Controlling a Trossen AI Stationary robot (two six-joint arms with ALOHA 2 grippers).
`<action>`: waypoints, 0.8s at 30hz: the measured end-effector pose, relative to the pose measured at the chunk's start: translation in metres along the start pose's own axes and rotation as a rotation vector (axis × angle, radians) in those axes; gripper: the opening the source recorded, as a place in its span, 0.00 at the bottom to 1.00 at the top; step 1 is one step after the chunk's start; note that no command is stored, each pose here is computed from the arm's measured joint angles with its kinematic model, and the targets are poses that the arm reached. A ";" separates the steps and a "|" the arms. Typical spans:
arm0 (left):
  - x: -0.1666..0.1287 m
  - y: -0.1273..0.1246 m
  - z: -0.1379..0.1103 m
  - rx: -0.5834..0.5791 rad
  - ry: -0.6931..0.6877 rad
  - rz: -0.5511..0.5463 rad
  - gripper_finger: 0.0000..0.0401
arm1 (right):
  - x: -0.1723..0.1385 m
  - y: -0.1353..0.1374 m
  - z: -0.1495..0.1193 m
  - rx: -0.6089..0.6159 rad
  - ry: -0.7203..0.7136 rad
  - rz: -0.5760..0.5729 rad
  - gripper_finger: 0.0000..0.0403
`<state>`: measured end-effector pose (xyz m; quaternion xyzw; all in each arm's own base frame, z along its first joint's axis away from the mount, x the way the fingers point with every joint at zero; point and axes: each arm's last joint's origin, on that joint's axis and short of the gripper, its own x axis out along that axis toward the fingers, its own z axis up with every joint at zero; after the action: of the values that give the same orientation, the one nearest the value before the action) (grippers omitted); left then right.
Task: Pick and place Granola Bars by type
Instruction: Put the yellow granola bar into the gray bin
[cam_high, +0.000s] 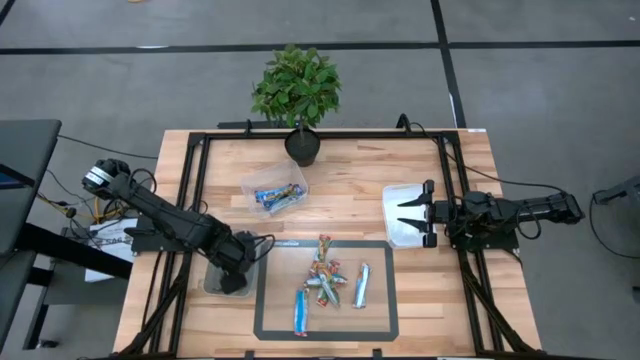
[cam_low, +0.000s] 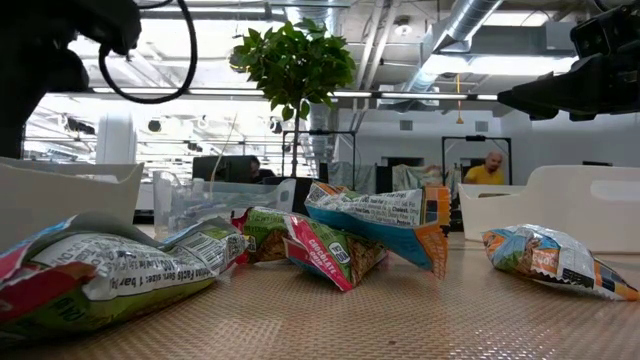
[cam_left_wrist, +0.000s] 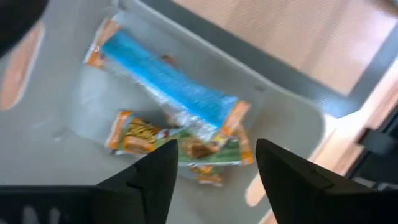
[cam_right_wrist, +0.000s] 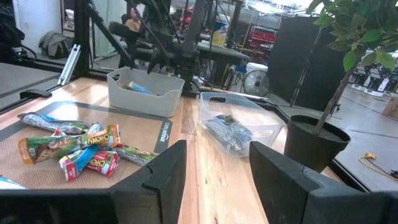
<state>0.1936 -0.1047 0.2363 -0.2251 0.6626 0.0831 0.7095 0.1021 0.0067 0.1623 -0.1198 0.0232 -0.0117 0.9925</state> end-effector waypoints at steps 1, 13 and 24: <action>0.000 -0.001 0.000 -0.007 -0.006 -0.009 0.54 | 0.000 0.000 0.000 0.000 0.000 0.000 0.42; 0.001 -0.004 -0.007 -0.009 0.012 0.009 0.59 | 0.000 0.000 0.000 0.000 0.000 0.000 0.42; 0.001 -0.017 -0.006 0.030 -0.037 -0.094 0.59 | 0.000 0.000 0.000 0.000 0.000 0.000 0.42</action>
<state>0.1951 -0.1221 0.2386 -0.2437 0.6391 0.0440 0.7281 0.1021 0.0067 0.1622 -0.1198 0.0234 -0.0118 0.9924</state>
